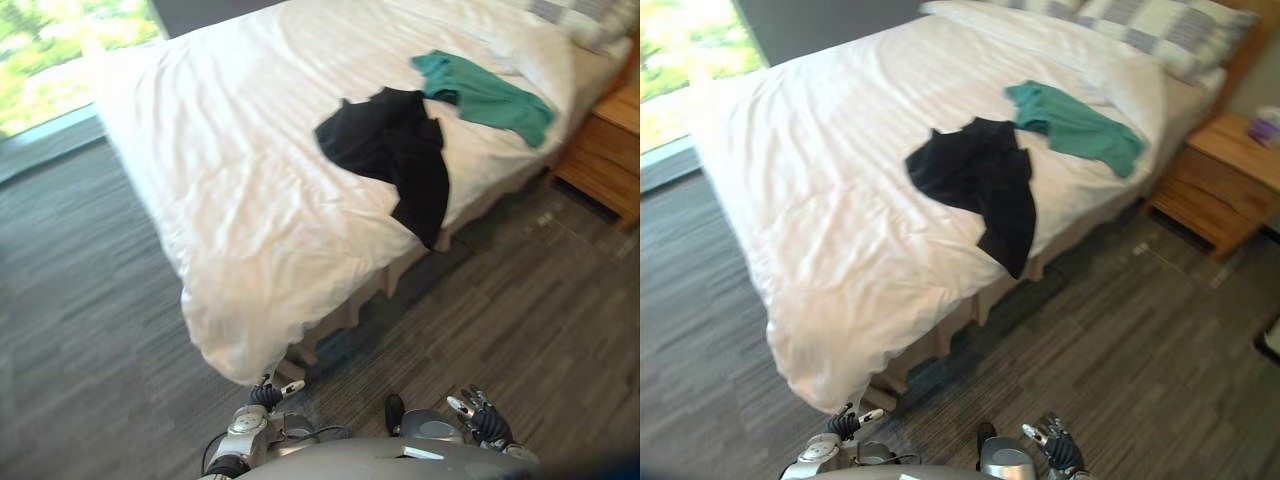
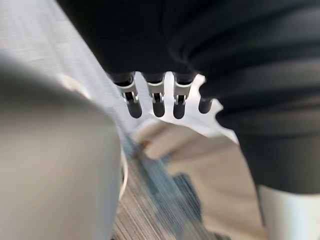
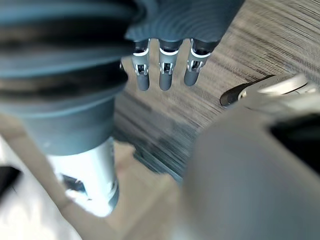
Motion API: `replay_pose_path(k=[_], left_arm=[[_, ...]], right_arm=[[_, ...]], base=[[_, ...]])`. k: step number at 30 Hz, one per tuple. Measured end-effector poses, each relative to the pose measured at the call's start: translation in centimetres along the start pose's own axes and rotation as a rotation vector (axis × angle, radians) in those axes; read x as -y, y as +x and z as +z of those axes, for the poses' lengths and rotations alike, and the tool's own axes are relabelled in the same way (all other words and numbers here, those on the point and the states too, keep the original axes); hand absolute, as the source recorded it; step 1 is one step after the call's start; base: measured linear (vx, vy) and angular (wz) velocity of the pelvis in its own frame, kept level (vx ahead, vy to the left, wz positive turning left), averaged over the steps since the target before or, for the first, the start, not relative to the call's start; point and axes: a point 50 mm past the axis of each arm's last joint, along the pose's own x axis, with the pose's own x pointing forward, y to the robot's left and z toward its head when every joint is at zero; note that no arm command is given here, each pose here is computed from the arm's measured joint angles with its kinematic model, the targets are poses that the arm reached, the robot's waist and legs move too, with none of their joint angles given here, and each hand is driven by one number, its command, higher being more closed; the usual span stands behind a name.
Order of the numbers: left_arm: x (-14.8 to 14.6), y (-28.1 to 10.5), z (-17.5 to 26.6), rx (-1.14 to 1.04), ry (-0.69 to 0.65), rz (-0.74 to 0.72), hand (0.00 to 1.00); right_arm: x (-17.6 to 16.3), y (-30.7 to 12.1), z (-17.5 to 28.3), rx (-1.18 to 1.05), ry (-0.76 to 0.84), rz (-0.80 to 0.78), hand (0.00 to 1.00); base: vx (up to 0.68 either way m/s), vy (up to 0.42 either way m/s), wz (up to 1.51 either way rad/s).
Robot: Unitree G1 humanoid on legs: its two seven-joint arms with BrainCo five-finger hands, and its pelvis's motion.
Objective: Tidy the bed and pick cloth on bed and put in laundry
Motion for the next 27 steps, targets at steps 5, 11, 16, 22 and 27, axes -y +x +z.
replay_pose_path(k=[5, 11, 16, 22, 27], left_arm=[[-0.4, -0.2, -1.1, -0.025, -0.049, 0.017, 0.0], [-0.3, 0.2, -0.4, -0.022, 0.037, -0.002, 0.0], [-0.6, 0.2, -0.8, -0.051, 0.053, 0.008, 0.0], [-1.3, 0.1, -1.1, -0.043, 0.021, 0.044, 0.0], [-0.5, 0.1, -0.8, -0.035, -0.007, 0.03, 0.0]], right_arm=[[0.0, -0.1, -0.5, -0.043, -0.072, 0.028, 0.0], [-0.3, -0.8, -1.7, -0.048, -0.06, 0.027, 0.0], [-0.7, -0.5, -1.2, -0.005, -0.065, 0.038, 0.0], [-2.0, -0.2, -1.6, -0.018, -0.065, 0.069, 0.0], [-1.4, 0.3, -0.7, -0.044, -0.114, 0.058, 0.0]], base=[[0.0, 0.196, -1.39], [0.12, 0.148, -0.78], [0.0, 0.036, -0.84], [-0.04, -0.06, -0.58], [0.05, -0.099, -0.58]])
